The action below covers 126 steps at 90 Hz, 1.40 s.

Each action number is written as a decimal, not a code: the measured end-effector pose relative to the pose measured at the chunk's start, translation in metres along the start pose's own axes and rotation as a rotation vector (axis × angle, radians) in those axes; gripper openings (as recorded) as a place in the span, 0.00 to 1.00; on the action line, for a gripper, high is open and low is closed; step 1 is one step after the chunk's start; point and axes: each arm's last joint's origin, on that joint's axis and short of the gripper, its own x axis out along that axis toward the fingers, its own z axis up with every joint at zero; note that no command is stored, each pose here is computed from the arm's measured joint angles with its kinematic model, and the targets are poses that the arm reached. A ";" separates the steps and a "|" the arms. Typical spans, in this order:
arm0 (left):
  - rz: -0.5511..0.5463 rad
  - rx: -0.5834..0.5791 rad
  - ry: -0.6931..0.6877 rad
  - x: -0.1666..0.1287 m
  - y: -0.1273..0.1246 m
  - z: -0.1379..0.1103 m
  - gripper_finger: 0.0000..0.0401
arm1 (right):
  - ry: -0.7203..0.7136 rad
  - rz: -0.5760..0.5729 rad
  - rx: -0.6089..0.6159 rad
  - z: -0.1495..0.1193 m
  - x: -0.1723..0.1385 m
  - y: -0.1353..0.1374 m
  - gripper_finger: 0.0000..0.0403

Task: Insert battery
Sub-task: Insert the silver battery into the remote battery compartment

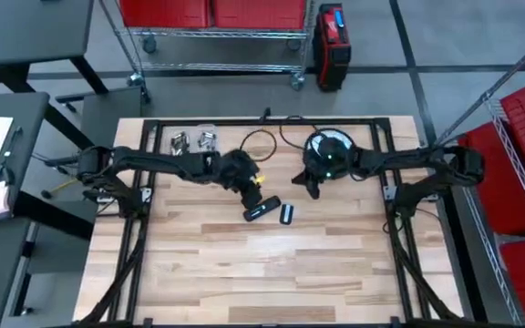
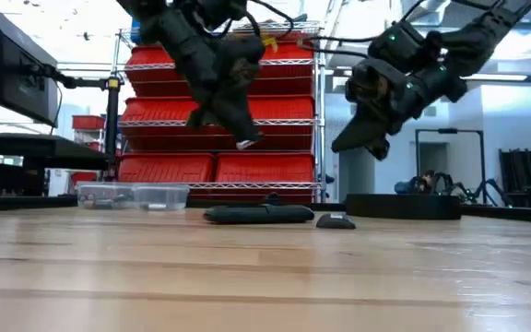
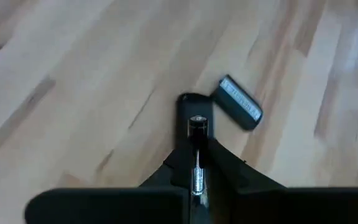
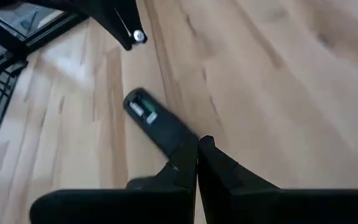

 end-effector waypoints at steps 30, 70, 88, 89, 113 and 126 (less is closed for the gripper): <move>0.025 -0.056 0.035 0.037 -0.009 -0.029 0.00 | 0.008 0.039 -0.018 -0.003 0.004 0.012 0.00; 0.028 0.016 0.094 0.045 -0.024 -0.050 0.00 | 0.027 0.067 -0.038 -0.007 0.007 0.021 0.00; 0.051 0.038 0.105 0.046 -0.017 -0.059 0.00 | 0.027 0.068 -0.039 -0.007 0.007 0.021 0.00; 0.051 0.038 0.105 0.046 -0.017 -0.059 0.00 | 0.027 0.067 -0.039 -0.007 0.007 0.021 0.00; 0.049 0.085 0.105 0.047 -0.015 -0.061 0.00 | 0.027 0.067 -0.040 -0.007 0.007 0.021 0.00; 0.046 0.122 0.106 0.047 -0.015 -0.061 0.00 | 0.027 0.067 -0.040 -0.007 0.007 0.021 0.00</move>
